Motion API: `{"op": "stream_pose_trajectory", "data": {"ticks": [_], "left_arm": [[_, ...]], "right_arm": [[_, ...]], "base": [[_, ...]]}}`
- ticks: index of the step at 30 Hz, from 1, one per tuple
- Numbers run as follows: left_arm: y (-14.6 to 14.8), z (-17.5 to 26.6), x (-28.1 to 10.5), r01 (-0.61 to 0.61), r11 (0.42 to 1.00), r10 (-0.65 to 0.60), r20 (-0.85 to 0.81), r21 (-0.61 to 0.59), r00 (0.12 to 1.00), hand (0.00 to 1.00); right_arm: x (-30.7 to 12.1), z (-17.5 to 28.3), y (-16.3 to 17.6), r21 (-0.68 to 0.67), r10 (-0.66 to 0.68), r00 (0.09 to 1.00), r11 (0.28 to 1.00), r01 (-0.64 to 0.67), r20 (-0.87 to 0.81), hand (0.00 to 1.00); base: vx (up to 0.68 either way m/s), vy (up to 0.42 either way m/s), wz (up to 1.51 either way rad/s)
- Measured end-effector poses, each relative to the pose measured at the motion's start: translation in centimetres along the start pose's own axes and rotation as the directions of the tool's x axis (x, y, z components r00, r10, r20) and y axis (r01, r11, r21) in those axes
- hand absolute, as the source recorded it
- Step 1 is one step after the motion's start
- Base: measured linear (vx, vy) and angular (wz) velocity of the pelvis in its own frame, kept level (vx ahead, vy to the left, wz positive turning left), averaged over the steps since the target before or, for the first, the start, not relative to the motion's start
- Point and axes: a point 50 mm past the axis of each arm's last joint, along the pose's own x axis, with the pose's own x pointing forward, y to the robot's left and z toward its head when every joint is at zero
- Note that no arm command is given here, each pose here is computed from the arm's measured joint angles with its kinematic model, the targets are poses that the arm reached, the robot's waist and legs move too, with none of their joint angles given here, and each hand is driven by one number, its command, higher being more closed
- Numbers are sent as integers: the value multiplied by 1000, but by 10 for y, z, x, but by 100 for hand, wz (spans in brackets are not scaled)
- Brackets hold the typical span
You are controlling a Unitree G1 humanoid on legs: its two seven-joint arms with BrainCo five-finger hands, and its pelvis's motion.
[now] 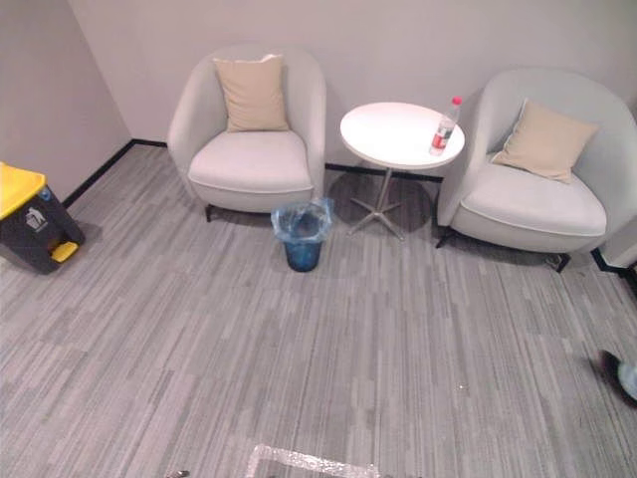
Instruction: Gather rubbish on tea table into small bin, then transfer packed bag to large trash can.
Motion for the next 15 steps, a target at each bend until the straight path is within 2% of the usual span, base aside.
{"op": "stream_pose_trajectory", "data": {"ticks": [15], "left_arm": [[0,0,0,0,1000,0,0,1,1000,0]], "right_arm": [[0,0,0,0,0,1000,1000,0,0,0]], "base": [[-12,-8,-2]]}}
